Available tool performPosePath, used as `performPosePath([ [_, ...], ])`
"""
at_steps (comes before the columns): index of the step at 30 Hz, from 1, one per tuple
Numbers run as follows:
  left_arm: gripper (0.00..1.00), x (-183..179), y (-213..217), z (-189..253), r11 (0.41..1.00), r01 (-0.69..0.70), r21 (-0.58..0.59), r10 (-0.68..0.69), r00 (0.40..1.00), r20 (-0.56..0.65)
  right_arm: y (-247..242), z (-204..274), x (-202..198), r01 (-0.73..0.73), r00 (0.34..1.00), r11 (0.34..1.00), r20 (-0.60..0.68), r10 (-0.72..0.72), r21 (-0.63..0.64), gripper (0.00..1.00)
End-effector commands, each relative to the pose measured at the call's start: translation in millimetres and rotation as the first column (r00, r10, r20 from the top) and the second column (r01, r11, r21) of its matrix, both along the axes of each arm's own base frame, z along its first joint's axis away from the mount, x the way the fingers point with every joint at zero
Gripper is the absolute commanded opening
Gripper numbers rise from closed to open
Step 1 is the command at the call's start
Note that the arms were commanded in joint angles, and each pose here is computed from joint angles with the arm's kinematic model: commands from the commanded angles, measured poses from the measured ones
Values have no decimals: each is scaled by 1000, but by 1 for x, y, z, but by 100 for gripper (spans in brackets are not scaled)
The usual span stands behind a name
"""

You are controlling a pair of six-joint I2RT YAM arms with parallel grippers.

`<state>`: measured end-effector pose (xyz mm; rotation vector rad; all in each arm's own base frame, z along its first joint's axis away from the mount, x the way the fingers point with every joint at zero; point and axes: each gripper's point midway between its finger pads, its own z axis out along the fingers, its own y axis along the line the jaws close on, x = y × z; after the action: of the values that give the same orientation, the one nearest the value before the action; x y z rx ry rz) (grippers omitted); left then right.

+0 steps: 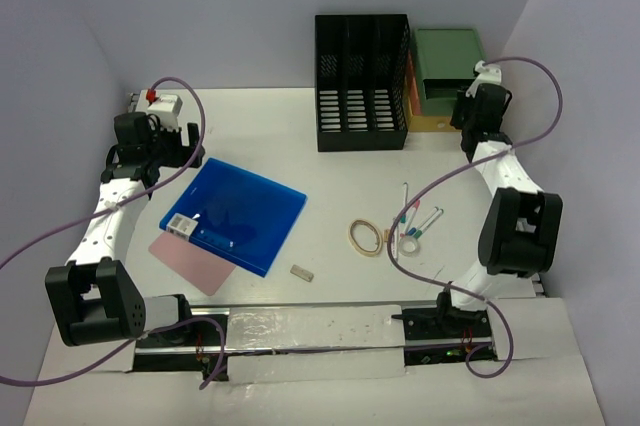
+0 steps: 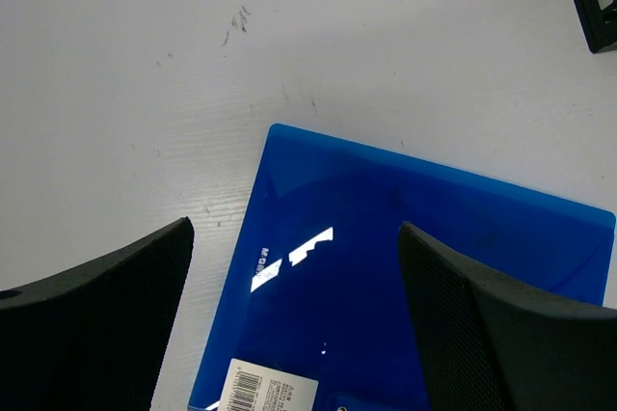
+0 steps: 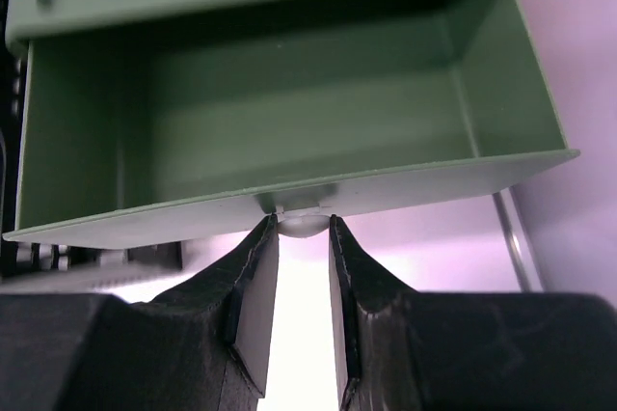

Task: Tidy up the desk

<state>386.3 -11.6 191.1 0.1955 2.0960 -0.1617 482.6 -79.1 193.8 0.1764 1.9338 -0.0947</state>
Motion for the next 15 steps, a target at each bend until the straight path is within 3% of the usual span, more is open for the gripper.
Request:
performPosePath([
  [1, 93, -4, -5, 32, 1000, 28, -10, -28, 996, 89, 1, 19, -26, 23, 998, 1000, 55, -23, 1, 10],
  [6, 93, -9, -6, 39, 999, 37, -9, -36, 994, 102, 7, 13, -63, 37, 997, 999, 72, -38, 15, 12],
  [9, 94, -13, -6, 41, 999, 37, -7, -36, 994, 105, 2, 17, -79, 86, 991, 996, 100, -88, 25, 33],
  [10, 94, -13, -6, 43, 999, 38, -6, -37, 993, 108, 3, 19, -81, 90, 990, 995, 107, -93, 30, 34],
  [12, 93, -16, -6, 45, 999, 40, -2, -39, 993, 111, 6, 24, -83, 77, 991, 996, 105, -81, 43, 61],
  [13, 93, -17, -6, 46, 999, 39, 0, -39, 993, 114, 7, 26, -83, 75, 992, 996, 101, -80, 52, 68],
  [15, 94, -19, -7, 47, 999, 42, -1, -41, 993, 114, 8, 29, -86, 89, 992, 993, 83, -96, 81, 73],
])
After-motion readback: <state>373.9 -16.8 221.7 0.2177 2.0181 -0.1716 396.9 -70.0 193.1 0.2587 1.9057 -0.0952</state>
